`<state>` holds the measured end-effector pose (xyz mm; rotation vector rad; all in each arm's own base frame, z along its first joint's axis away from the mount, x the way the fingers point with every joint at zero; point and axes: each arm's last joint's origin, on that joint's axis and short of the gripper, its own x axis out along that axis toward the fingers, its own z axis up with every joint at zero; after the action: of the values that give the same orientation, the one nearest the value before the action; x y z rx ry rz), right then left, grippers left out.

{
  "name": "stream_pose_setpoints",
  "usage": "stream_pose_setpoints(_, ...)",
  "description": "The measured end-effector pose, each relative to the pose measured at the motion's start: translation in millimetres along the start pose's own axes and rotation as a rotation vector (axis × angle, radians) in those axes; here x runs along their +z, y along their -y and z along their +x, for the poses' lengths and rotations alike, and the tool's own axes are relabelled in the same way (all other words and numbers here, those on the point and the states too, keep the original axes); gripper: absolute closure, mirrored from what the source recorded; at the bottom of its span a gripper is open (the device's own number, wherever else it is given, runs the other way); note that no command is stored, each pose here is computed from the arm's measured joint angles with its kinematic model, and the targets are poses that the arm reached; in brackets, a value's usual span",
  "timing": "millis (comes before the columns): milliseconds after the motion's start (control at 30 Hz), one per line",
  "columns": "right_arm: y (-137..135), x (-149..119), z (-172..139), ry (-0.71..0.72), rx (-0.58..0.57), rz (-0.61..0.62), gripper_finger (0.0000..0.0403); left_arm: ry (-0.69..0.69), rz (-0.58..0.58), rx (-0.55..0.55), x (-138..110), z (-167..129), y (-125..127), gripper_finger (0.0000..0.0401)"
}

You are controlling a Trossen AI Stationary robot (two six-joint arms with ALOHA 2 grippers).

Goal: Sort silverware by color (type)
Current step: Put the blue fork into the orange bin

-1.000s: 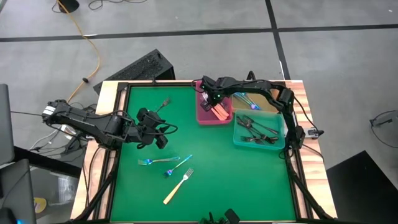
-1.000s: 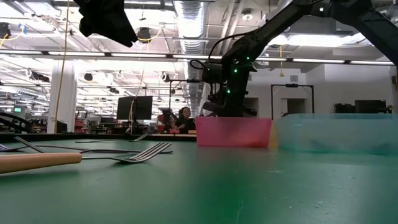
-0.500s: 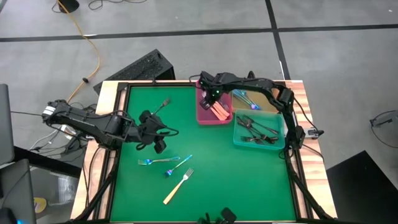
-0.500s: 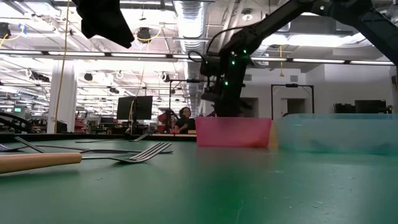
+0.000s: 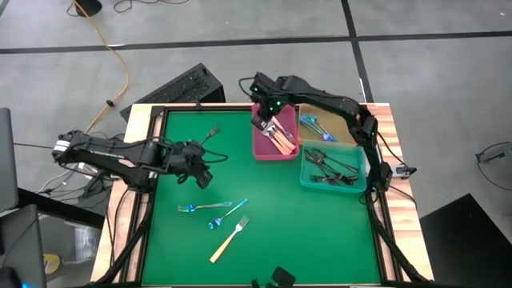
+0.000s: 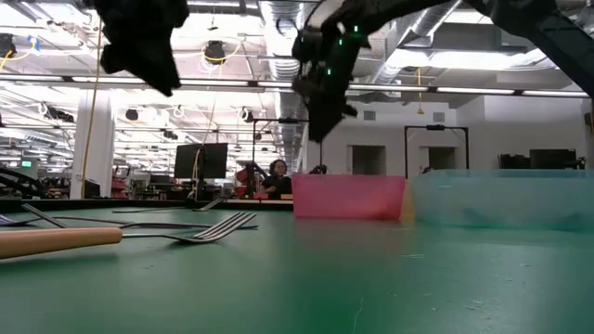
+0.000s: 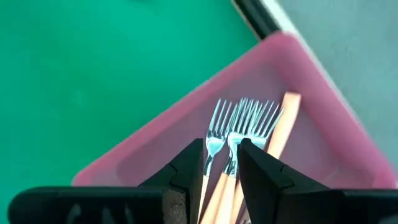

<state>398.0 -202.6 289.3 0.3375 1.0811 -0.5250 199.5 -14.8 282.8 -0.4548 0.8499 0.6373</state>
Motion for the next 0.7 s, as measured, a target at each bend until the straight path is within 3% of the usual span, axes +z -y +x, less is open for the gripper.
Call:
stream_pose_setpoints(200,-10.2,11.2,-44.6,0.046,0.042,-0.045,0.0282,-0.045,-0.094,0.098,8.2,7.0,-19.7,0.0271)
stream_pose_setpoints(433,-23.0,7.2,-91.9,0.087,0.116,-0.100,0.0282,-0.052,-0.070,0.130,25.6,15.8,-41.4,0.0271)
stream_pose_setpoints(533,-29.4,-1.7,-112.9,0.090,0.135,-0.141,0.0282,-0.087,-0.019,0.076,30.6,18.4,-47.1,0.0271)
stream_pose_setpoints(700,-48.5,-20.2,-143.1,0.082,0.164,-0.281,0.0281,-0.172,0.139,-0.156,28.9,17.6,-38.1,0.0271)
